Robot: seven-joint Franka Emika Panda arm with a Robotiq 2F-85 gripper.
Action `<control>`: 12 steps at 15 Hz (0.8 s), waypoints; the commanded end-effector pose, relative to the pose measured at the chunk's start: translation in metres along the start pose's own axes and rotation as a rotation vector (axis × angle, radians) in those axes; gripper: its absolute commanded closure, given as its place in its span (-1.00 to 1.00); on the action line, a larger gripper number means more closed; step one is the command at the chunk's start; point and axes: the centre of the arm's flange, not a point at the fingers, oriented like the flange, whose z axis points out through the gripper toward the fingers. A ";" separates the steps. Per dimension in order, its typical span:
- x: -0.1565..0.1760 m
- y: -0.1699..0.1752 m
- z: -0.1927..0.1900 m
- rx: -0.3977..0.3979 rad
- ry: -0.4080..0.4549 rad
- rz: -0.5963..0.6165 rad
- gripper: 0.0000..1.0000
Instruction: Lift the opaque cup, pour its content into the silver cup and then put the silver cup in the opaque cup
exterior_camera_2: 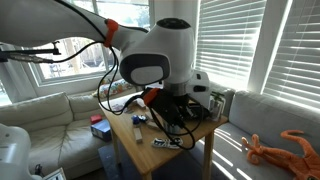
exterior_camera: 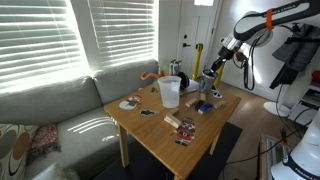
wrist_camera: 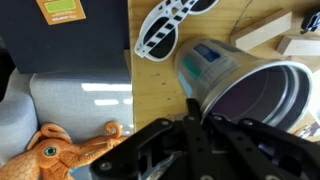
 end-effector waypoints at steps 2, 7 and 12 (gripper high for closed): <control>-0.004 0.002 -0.050 -0.004 0.075 0.017 0.98; 0.005 -0.029 -0.120 0.053 0.239 -0.003 0.98; 0.032 -0.101 -0.165 0.234 0.349 -0.084 0.98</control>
